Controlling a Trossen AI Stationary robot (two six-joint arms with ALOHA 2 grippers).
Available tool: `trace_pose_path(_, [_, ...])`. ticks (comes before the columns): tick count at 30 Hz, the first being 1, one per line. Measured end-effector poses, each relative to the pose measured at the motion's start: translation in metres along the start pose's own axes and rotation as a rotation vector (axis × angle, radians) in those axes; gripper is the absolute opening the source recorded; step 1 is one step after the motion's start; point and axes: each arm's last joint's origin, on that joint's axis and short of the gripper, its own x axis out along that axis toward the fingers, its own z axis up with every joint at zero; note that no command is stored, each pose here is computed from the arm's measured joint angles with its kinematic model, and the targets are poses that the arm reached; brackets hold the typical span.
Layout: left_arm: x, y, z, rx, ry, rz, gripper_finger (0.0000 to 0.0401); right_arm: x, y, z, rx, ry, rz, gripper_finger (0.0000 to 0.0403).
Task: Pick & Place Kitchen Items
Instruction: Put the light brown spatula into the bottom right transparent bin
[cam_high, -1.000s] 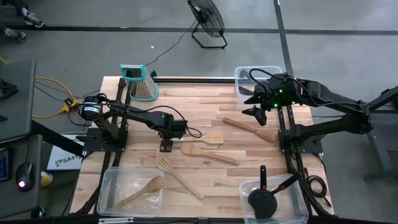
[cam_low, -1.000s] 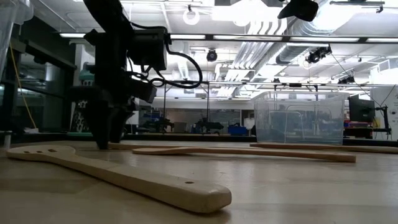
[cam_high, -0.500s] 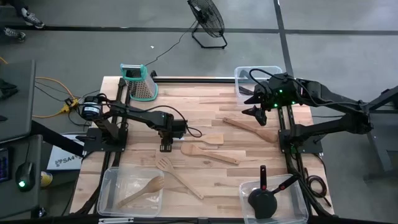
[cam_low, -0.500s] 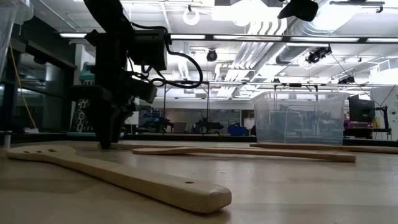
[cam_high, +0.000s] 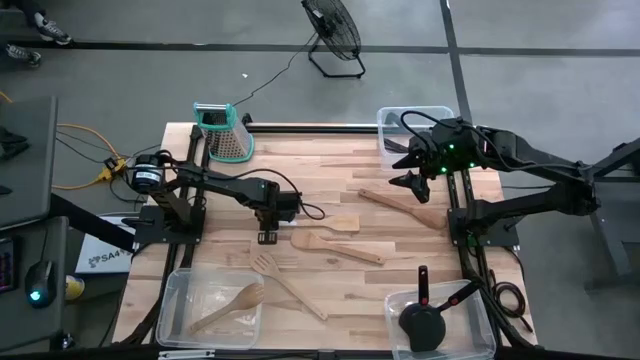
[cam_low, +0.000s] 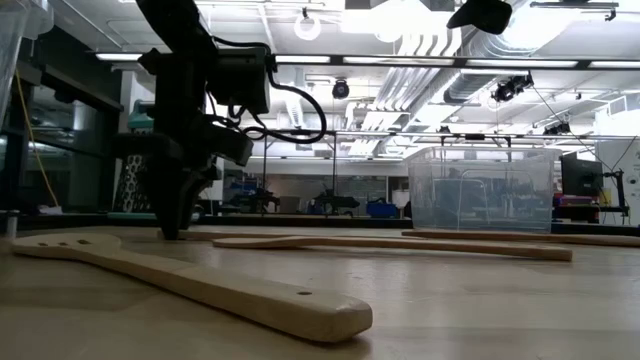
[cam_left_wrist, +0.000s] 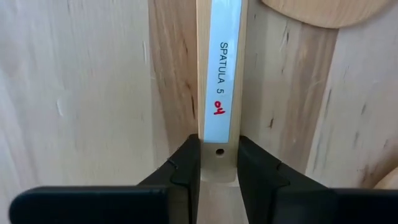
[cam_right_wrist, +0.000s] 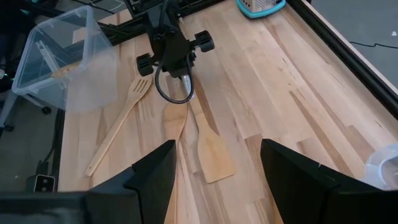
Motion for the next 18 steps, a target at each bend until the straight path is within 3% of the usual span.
trace_pose_path(18, [-0.012, -0.003, 0.005, -0.071, 0.002, -0.043, 0.0074, 0.0, 0.001, -0.001, -0.008, 0.012, 0.025, 0.0226])
